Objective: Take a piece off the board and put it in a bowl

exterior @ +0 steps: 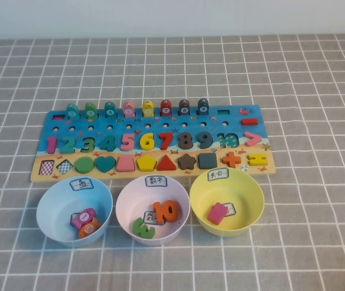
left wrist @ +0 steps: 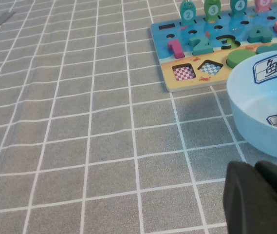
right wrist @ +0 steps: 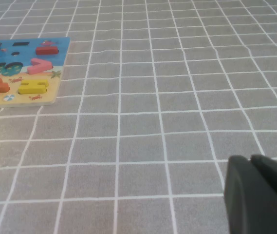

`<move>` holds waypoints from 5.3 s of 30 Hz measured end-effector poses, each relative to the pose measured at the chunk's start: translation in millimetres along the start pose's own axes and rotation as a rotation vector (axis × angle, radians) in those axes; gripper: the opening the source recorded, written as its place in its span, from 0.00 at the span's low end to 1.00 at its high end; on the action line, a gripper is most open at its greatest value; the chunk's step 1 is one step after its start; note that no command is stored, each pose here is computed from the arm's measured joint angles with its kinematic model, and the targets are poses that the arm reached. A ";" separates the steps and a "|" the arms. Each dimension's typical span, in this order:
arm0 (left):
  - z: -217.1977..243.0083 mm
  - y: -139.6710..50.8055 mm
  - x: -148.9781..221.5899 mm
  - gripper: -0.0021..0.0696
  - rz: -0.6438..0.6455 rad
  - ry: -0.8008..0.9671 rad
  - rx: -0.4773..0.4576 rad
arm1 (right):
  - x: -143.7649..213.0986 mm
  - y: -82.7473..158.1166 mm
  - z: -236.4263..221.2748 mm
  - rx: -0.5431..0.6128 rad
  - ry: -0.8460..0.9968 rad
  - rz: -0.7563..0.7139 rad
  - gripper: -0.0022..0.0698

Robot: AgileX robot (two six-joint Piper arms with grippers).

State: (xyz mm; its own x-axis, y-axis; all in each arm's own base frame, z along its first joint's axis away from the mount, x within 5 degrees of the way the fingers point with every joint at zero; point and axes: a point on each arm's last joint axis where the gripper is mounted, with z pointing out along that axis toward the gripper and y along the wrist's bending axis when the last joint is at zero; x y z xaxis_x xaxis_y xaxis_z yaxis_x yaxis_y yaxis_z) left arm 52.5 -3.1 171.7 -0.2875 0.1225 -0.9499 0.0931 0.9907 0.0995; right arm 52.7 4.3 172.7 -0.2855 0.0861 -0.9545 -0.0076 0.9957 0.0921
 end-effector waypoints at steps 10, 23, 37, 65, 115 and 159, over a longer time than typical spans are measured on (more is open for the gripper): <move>0.0 0.0 0.0 0.03 0.000 0.000 0.000 | 0.0 0.0 0.0 -0.001 0.000 0.001 0.01; 0.0 0.0 0.0 0.03 0.000 0.000 0.000 | -4.7 5.5 -0.3 -0.066 -0.046 0.192 0.01; 0.0 0.0 0.0 0.03 0.000 0.000 0.000 | -23.2 7.2 -3.3 -0.165 -0.219 0.690 0.01; 0.0 0.0 0.0 0.03 -0.002 0.000 0.000 | -144.6 36.6 51.8 -0.249 0.584 0.226 0.01; 0.0 0.0 0.0 0.03 -0.002 0.000 0.000 | -138.5 161.1 322.0 -0.901 0.713 -1.423 0.31; 0.0 0.0 0.0 0.03 -0.002 0.000 0.000 | -134.0 158.1 340.7 -1.062 0.752 -1.468 0.54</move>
State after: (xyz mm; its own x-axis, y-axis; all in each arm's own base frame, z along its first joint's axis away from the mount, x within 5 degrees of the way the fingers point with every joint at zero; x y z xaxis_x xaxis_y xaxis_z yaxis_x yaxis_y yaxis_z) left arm 52.5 -3.1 171.7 -0.2877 0.1206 -0.9501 0.0926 0.9909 0.0978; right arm 416.3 161.6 218.5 0.1971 -0.9653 -0.1710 -0.9738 -0.1726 -0.1484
